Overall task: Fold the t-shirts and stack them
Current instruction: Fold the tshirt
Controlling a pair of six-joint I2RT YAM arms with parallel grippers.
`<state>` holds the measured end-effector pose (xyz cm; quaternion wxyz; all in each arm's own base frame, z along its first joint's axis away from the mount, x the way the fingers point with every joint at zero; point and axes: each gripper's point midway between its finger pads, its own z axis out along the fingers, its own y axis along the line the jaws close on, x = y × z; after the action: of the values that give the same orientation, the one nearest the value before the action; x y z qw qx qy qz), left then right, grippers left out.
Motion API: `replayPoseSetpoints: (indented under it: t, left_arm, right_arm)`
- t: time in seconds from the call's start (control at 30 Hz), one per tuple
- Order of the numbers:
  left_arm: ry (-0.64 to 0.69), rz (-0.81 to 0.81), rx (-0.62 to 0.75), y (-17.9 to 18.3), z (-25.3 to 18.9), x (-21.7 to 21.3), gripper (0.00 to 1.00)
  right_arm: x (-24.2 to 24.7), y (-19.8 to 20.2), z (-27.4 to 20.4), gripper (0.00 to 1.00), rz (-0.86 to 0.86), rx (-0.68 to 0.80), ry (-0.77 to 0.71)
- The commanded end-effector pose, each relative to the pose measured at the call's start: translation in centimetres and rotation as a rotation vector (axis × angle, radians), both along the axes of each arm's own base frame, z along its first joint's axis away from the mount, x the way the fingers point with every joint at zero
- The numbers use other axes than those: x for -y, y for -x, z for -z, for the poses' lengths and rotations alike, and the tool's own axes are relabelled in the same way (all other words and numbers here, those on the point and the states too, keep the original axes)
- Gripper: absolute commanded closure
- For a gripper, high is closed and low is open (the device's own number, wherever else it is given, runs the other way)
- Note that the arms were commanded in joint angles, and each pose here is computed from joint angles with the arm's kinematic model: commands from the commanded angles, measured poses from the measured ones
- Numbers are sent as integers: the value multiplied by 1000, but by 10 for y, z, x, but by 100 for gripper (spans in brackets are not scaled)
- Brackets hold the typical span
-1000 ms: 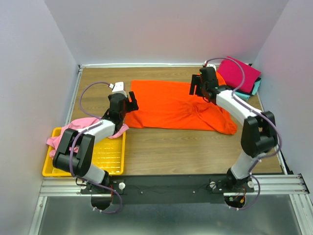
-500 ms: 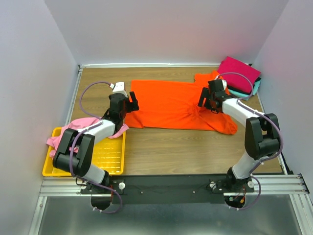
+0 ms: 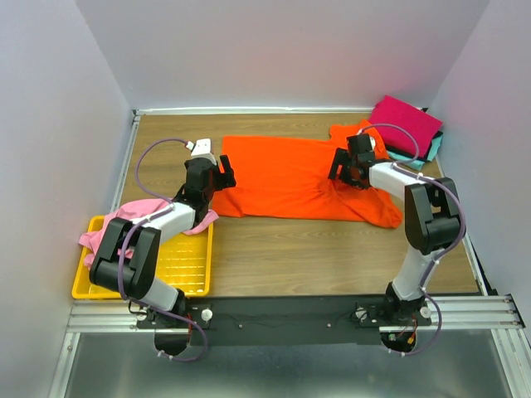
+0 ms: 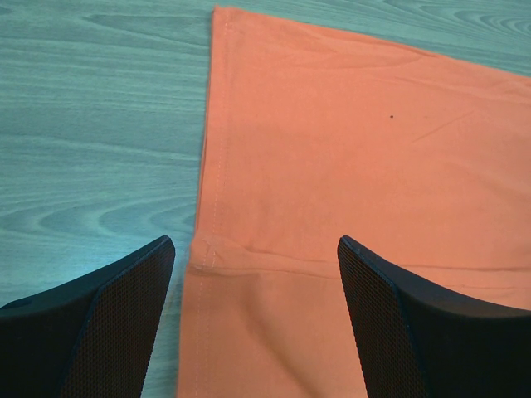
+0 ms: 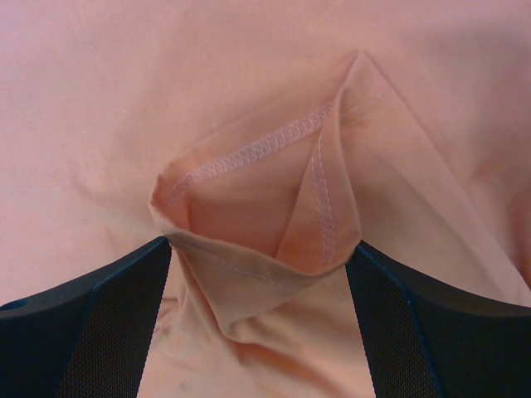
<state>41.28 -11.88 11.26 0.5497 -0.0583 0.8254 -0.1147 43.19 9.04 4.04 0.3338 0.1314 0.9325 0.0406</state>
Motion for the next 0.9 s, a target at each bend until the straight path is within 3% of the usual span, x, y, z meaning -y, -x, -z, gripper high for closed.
replayPoseSetpoints:
  t: [0.0, 0.6, 0.87]
  left_arm:
    - [-8, 13, 21, 0, -6, 2, 13]
    - [-23, -2, 6, -1, -1, -1, 13]
    - [-21, 3, 7, -1, -2, 0, 13]
  right_arm:
    - [-7, -22, -8, 9, -10, 41, -40]
    - [-54, -59, -28, 9, -126, 87, -232]
    - [-46, -74, -63, 9, -116, 180, -182]
